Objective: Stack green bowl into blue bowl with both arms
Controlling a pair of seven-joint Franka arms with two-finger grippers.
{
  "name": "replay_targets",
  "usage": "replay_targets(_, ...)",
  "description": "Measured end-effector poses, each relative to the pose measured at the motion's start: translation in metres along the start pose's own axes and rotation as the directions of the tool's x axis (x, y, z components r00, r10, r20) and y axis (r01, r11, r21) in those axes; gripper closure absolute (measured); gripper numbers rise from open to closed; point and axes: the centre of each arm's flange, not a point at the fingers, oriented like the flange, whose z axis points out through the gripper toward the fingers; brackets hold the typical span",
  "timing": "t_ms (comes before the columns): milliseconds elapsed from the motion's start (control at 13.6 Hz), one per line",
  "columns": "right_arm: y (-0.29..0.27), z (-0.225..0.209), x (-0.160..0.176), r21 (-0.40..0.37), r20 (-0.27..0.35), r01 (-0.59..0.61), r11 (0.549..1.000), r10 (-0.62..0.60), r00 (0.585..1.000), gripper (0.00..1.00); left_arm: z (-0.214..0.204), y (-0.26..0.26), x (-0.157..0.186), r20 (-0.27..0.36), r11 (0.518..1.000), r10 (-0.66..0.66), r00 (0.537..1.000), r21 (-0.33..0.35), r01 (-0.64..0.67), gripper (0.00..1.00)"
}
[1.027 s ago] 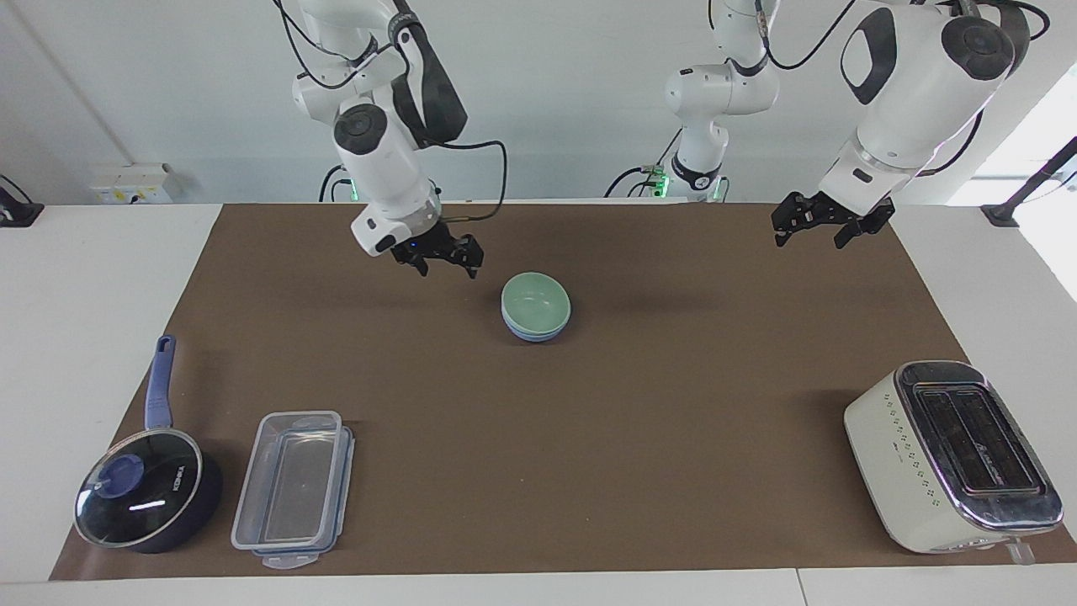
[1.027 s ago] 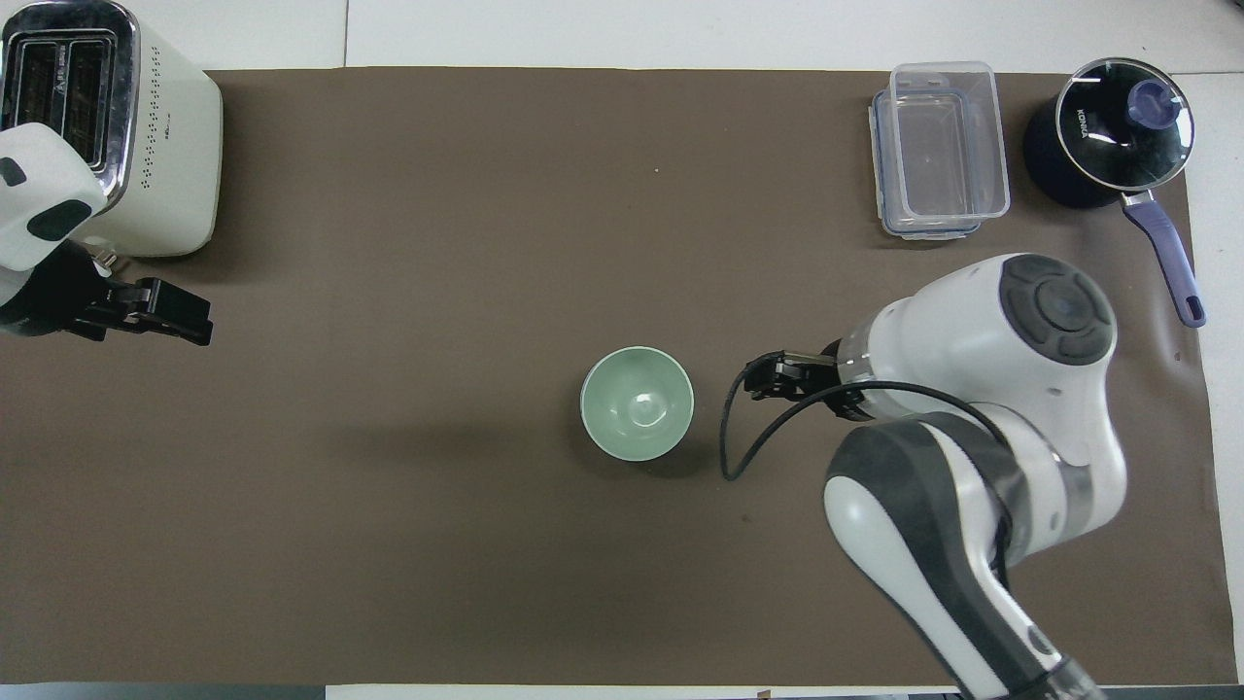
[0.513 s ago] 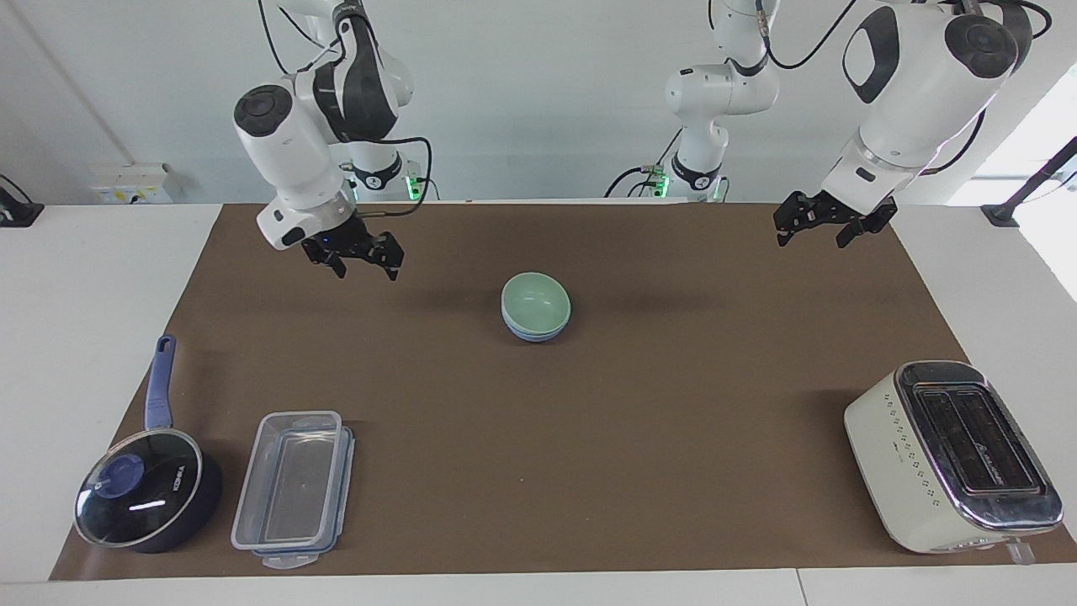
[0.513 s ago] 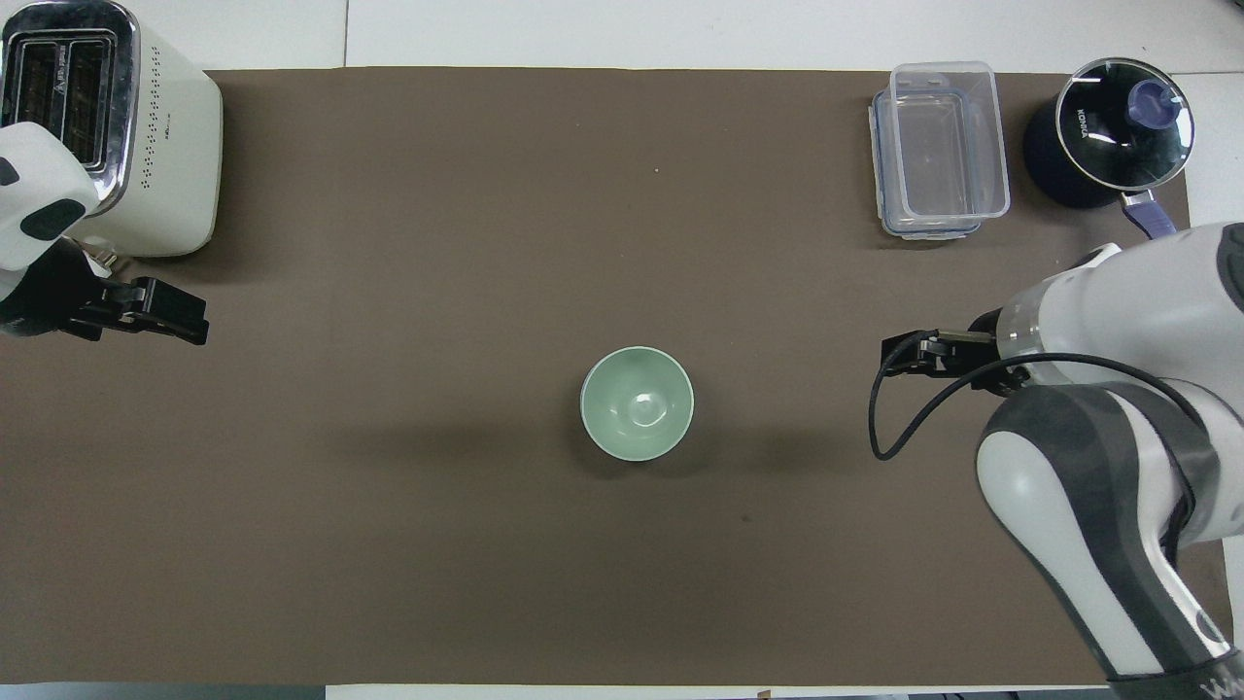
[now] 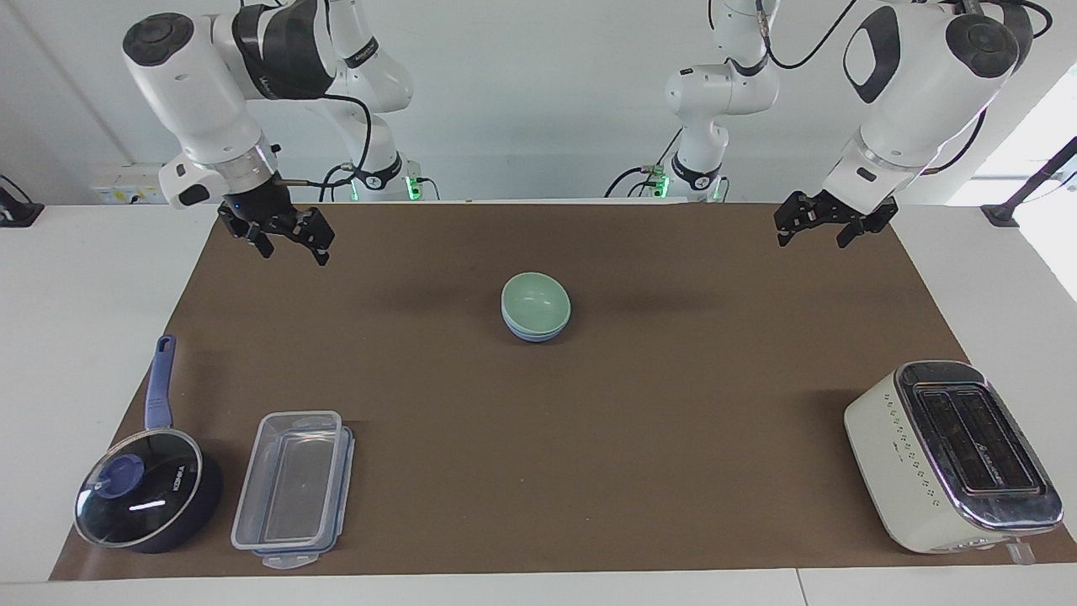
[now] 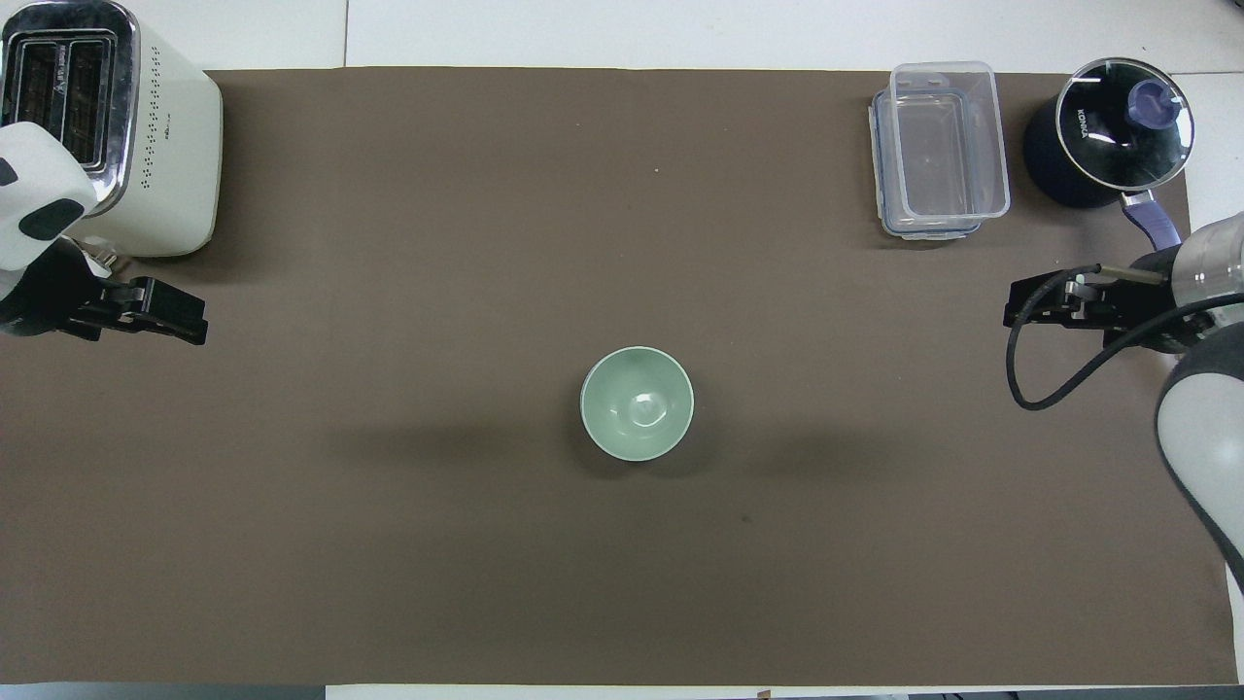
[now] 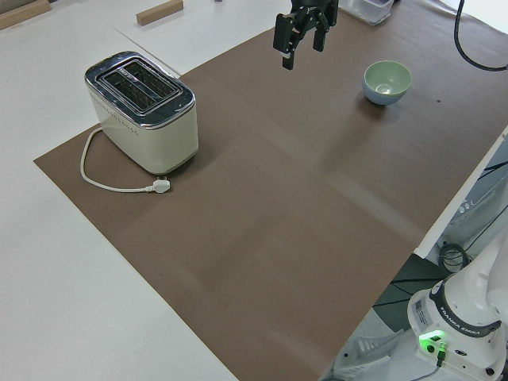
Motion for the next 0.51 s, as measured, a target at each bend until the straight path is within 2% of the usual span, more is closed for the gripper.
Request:
replay_targets(220, -0.005, -0.03, 0.01, -0.049, 0.025, 0.015, 0.999, -0.014, 1.0, 0.0, 0.0, 0.0, 0.0, 0.0, 1.0, 0.0, 1.0, 0.0, 0.0, 0.0)
replay_targets(513, -0.007, -0.032, 0.011, -0.061, 0.064, 0.04, 0.997, -0.036, 0.997, 0.0, 0.0, 0.0, 0.0, 0.0, 1.0, 0.0, 1.0, 0.0, 0.0, 0.0)
